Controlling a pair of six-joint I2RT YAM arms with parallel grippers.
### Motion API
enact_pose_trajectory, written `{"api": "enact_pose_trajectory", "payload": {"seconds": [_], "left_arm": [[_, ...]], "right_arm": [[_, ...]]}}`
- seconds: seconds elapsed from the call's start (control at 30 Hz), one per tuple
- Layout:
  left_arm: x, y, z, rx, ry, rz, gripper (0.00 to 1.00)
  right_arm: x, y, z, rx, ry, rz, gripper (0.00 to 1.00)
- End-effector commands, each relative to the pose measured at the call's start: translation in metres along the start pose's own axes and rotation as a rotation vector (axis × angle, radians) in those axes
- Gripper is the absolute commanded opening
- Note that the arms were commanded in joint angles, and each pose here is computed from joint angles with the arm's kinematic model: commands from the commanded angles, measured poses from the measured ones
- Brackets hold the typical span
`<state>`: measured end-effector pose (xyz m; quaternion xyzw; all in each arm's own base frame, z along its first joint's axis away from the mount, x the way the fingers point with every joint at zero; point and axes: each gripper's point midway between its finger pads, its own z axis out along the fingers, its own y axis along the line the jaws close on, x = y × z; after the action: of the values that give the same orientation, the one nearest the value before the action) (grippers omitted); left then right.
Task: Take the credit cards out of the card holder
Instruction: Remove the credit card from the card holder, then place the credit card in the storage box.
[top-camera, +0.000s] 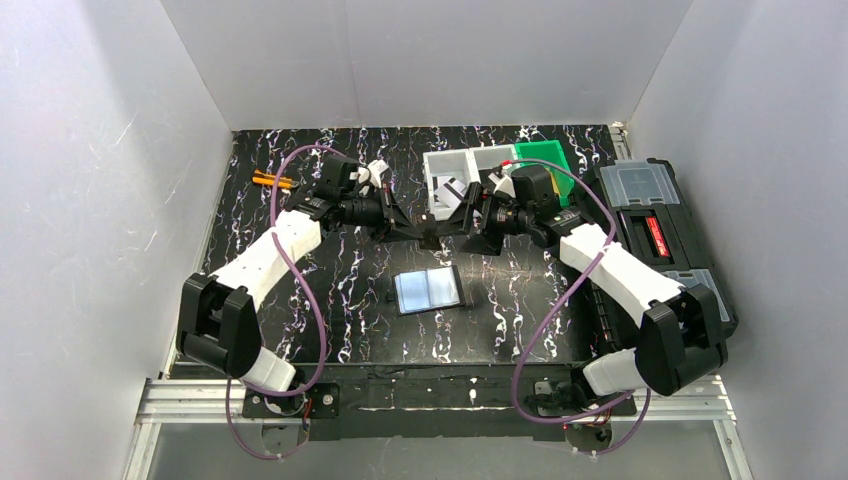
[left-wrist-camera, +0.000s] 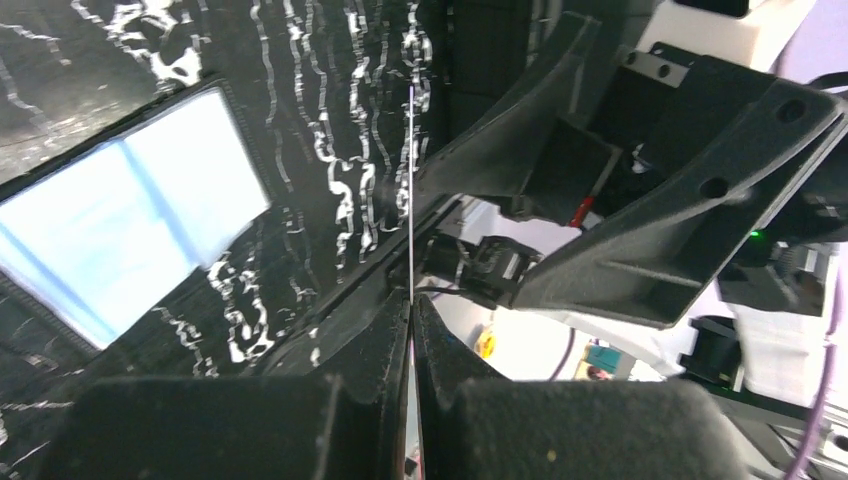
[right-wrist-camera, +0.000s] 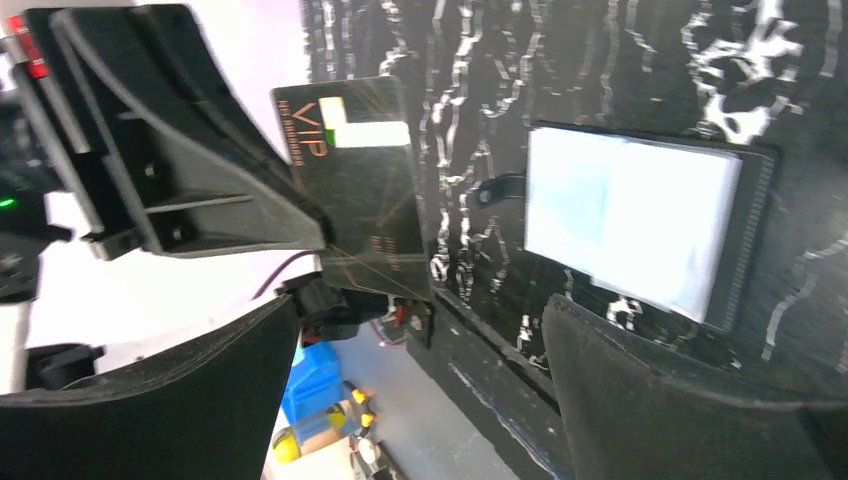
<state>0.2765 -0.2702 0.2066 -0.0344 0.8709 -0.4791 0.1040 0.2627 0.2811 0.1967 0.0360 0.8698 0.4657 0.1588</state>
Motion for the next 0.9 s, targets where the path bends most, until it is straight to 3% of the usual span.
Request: {"api": "enact_pose_trajectory", "payload": {"seconds": [0.0, 0.17, 0.43, 0.5, 0.63, 0.83, 0.87], "left_arm": [[0.001, -0.034, -0.010, 0.164, 0.012, -0.003, 0.00], [0.001, -0.039, -0.007, 0.213, 0.030, -0.031, 0.00], [0.001, -0.040, -0.004, 0.232, 0.053, -0.052, 0.00], [0.002, -0.039, -0.003, 0.231, 0.059, -0.058, 0.00], [0.003, -0.038, -0.002, 0.236, 0.068, -0.065, 0.00], [0.006, -0.034, -0.002, 0.226, 0.083, -0.070, 0.00], [0.007, -0.033, -0.002, 0.220, 0.086, -0.069, 0.00]], "right_arm": [[-0.001, 0.037, -0.003, -0.200, 0.037, 0.001, 0.96], [0.000, 0.042, 0.001, -0.270, 0.041, 0.044, 0.88], [-0.003, 0.048, 0.000, -0.305, 0.043, 0.066, 0.66], [-0.004, 0.049, 0.001, -0.308, 0.043, 0.071, 0.58], [-0.005, 0.048, 0.003, -0.313, 0.052, 0.085, 0.30], [-0.004, 0.046, 0.006, -0.308, 0.065, 0.093, 0.01], [-0.003, 0.045, 0.006, -0.305, 0.067, 0.092, 0.01]]}}
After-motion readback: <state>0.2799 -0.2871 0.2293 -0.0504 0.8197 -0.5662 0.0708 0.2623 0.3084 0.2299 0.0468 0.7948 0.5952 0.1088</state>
